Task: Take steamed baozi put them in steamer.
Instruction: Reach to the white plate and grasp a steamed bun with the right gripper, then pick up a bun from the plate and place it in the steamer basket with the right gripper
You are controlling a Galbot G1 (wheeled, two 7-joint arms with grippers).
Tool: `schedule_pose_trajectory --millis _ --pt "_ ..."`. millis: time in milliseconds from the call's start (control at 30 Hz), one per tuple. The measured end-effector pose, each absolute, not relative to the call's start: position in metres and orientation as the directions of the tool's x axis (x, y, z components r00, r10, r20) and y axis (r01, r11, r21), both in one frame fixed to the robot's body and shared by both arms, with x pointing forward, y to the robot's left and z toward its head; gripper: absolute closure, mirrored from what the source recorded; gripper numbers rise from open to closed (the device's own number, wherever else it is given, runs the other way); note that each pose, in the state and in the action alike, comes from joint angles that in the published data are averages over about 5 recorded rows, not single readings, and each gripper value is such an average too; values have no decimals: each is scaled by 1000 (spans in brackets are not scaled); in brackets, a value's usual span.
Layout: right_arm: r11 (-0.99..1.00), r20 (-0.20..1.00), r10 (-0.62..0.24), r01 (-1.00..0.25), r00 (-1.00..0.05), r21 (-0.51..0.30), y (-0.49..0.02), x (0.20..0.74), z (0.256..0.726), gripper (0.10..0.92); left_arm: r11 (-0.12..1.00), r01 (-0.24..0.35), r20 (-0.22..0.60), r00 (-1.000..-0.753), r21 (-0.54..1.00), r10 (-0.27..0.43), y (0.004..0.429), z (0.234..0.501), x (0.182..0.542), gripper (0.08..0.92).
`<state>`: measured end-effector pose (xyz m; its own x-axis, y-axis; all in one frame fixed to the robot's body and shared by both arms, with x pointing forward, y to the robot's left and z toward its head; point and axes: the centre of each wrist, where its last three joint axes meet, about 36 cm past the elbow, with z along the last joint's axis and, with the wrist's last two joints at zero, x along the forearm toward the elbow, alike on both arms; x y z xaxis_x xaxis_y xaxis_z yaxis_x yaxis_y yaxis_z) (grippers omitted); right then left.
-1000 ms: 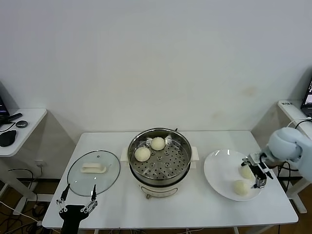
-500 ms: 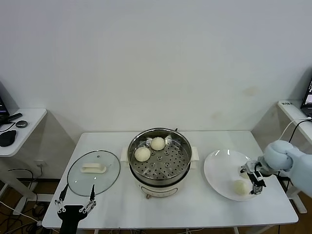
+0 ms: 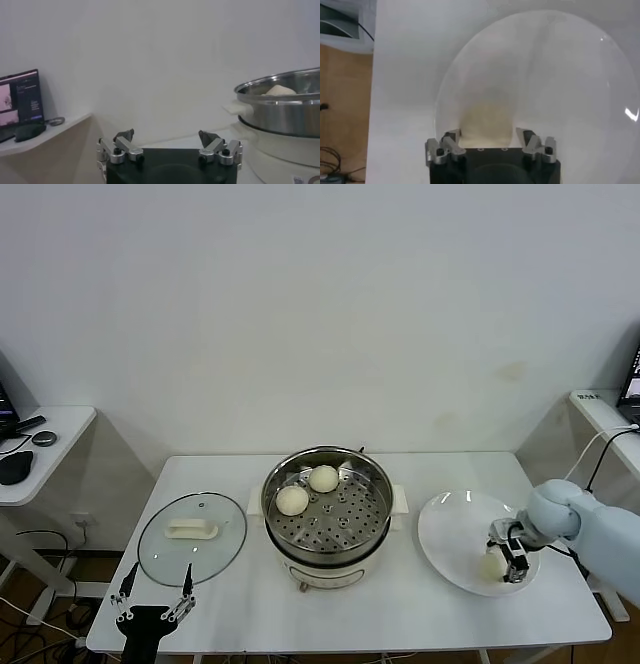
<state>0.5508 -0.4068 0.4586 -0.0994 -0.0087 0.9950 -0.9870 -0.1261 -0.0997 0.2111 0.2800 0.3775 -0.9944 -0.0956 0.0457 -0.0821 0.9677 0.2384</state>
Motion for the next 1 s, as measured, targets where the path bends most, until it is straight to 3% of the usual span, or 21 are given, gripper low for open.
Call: schedule_pose_trajectory --millis 233,467,733,1000 --pt "-126 996 -14 -988 -93 -94 -407 553 466 560 967 -82 43 -995 240 -95 281 379 211 177" --pt "-137 995 -26 -985 -98 -101 -408 564 498 597 968 -81 34 -995 239 -92 281 381 213 177" --pt "-172 980 -110 -968 -166 -183 -395 599 580 619 967 -82 19 -996 240 -90 283 384 218 177" --pt "-324 934 -268 -891 -234 -316 -326 629 676 615 966 -87 13 -996 244 -93 286 385 221 177"
